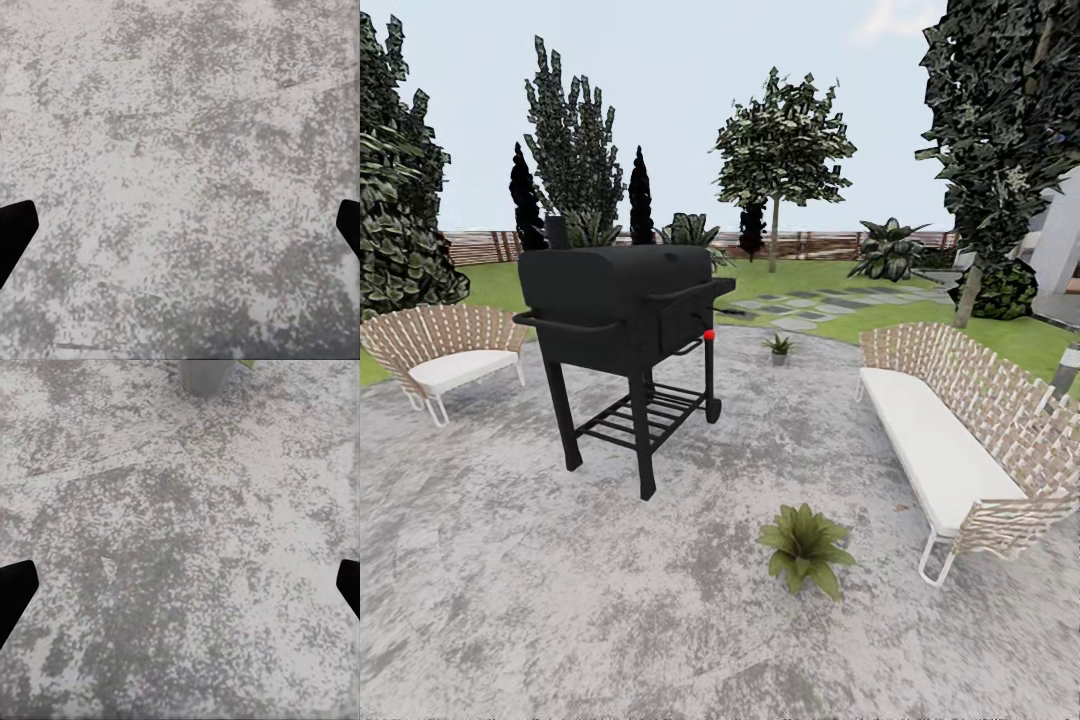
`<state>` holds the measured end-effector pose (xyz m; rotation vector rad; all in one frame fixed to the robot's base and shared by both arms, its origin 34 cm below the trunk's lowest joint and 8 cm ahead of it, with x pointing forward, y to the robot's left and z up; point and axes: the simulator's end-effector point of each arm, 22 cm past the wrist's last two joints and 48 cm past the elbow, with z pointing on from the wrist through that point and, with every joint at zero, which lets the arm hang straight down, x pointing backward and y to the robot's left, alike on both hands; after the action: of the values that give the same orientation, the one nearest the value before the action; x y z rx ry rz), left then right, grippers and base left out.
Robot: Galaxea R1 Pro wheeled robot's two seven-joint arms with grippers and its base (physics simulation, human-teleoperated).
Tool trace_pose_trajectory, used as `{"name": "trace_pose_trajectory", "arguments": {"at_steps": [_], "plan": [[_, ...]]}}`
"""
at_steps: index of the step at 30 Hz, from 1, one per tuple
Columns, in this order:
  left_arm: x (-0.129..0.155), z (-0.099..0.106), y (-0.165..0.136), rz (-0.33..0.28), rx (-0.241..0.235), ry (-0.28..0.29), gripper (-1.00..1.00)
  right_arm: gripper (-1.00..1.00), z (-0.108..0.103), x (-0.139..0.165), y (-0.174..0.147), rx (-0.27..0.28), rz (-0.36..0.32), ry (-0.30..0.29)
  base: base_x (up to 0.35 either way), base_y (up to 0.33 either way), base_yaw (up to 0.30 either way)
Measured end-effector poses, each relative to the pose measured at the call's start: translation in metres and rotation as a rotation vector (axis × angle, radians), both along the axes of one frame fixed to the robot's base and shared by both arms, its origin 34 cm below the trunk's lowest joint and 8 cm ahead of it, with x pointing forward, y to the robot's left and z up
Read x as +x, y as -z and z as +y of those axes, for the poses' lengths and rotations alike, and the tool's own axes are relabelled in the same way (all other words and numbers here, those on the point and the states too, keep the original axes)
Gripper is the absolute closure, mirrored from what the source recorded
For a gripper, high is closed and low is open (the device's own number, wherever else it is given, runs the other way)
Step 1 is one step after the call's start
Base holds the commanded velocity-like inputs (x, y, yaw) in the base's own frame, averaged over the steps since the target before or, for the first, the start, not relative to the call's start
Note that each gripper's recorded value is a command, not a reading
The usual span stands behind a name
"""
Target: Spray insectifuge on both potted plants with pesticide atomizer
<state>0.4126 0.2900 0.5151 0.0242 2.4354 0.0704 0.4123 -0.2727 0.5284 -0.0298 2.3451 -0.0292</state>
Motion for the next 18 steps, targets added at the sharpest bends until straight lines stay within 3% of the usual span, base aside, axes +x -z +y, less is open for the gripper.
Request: {"name": "trace_pose_trajectory", "arguments": {"at_steps": [8,18], "plan": [[-0.0067,-0.0021,0.0015,-0.002,-0.016,-0.006,-1.0,-1.0,0.0026,-0.0028,0.0019,0.003,0.007,-0.003,-0.008,0.0,0.017],[-0.0038,-0.0002,0.0005,-0.006,-0.014,-0.018,-1.0,-1.0,0.0038,-0.0031,0.0023,0.004,0.008,0.001,0.0,0.0,0.24]]}}
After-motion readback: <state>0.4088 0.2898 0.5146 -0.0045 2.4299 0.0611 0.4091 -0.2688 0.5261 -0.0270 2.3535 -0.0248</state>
